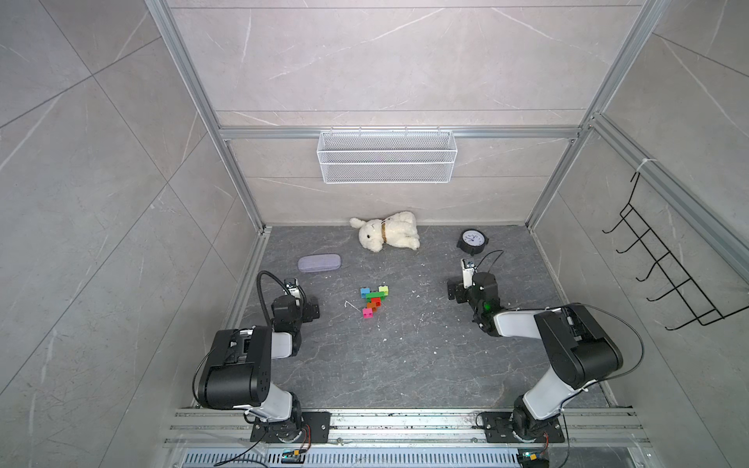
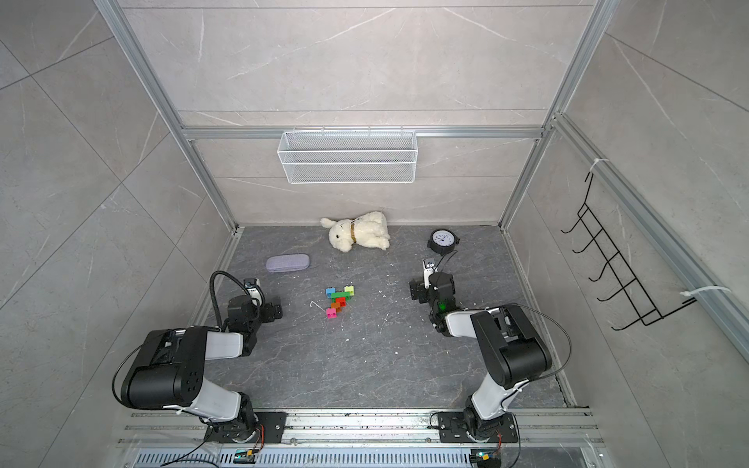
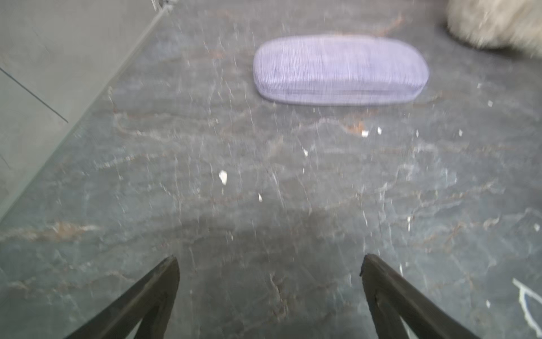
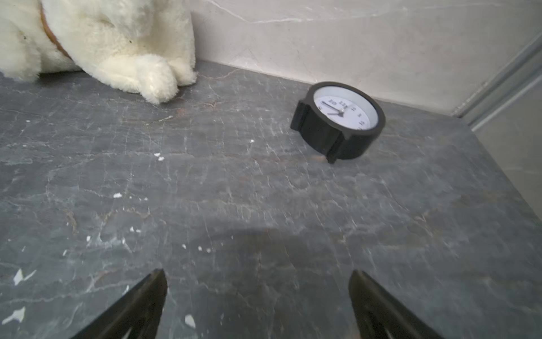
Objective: Assemble the letter y with lego
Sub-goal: Reset both arms
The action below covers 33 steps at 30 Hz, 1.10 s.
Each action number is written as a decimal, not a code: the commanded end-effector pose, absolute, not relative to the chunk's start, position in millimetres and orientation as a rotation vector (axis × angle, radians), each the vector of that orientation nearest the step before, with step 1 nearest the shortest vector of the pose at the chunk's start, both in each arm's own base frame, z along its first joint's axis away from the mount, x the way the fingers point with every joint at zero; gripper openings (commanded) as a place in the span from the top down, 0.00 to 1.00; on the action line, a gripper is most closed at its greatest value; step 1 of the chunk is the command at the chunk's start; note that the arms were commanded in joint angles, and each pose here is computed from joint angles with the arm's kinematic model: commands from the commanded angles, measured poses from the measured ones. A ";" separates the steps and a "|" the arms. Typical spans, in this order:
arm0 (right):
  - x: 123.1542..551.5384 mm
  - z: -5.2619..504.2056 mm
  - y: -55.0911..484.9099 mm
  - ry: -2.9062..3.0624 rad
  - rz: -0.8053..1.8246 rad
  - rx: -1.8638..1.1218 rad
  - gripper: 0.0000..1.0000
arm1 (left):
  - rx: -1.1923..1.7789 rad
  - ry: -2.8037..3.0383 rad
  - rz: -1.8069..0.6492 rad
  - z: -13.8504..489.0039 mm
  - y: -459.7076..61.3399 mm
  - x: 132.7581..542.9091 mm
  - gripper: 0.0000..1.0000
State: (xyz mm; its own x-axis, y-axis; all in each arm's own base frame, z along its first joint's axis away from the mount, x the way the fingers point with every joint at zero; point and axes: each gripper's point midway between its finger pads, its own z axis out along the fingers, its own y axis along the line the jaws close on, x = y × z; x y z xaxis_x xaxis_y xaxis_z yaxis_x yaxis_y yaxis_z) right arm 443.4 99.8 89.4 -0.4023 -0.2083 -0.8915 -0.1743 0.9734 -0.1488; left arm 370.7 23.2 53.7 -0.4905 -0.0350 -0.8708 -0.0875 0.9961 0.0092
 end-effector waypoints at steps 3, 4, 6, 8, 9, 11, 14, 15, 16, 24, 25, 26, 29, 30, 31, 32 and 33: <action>455.5 105.9 117.6 1.927 0.015 -0.366 0.00 | -0.093 1.963 0.068 85.4 27.0 385.5 0.00; 453.2 112.0 114.5 1.891 0.004 -0.346 0.00 | -0.091 1.966 0.067 85.2 26.7 385.2 0.00; 445.5 122.7 105.3 1.870 -0.026 -0.307 0.00 | -0.092 1.964 0.068 85.5 27.0 385.5 0.00; 436.2 133.7 98.0 1.876 -0.050 -0.290 0.00 | -0.094 1.966 0.069 84.7 27.4 385.1 0.00; 431.3 147.2 96.4 1.844 -0.046 -0.279 0.00 | -0.093 1.965 0.068 85.2 27.2 385.3 0.00; 419.9 162.5 92.2 1.860 -0.049 -0.274 0.00 | -0.094 1.964 0.066 85.7 27.1 385.7 0.00; 399.1 174.2 80.7 1.889 -0.071 -0.243 0.00 | -0.093 1.965 0.066 85.1 26.9 385.3 0.00; 392.8 170.7 77.3 1.897 -0.074 -0.233 0.00 | -0.092 1.965 0.067 85.1 26.8 385.2 0.00; 388.0 163.9 76.2 1.915 -0.074 -0.236 0.00 | -0.092 1.964 0.066 85.6 26.9 385.1 0.00; 392.4 109.9 61.3 1.899 -0.164 -0.218 0.00 | -0.092 1.961 0.066 85.8 26.9 385.1 0.00; 389.4 104.1 57.4 1.951 -0.156 -0.197 0.00 | -0.092 1.962 0.068 85.8 27.0 385.1 0.00; 390.6 105.3 55.3 1.939 -0.121 -0.189 0.00 | -0.093 1.963 0.068 85.6 27.2 385.0 0.00; 395.7 100.2 47.7 1.972 -0.055 -0.158 0.00 | -0.092 1.963 0.068 85.5 27.0 384.9 0.00; 400.0 97.1 43.2 1.980 -0.001 -0.138 0.00 | -0.092 1.962 0.068 85.9 27.1 385.2 0.00; 401.2 96.1 38.5 1.987 0.044 -0.120 0.00 | -0.093 1.962 0.067 86.0 27.1 385.3 0.00; 398.1 94.3 37.5 1.996 0.061 -0.121 0.00 | -0.092 1.962 0.068 85.8 27.2 385.1 0.00; 394.4 93.4 38.9 1.975 0.067 -0.130 0.00 | -0.093 1.963 0.068 85.5 27.5 384.9 0.00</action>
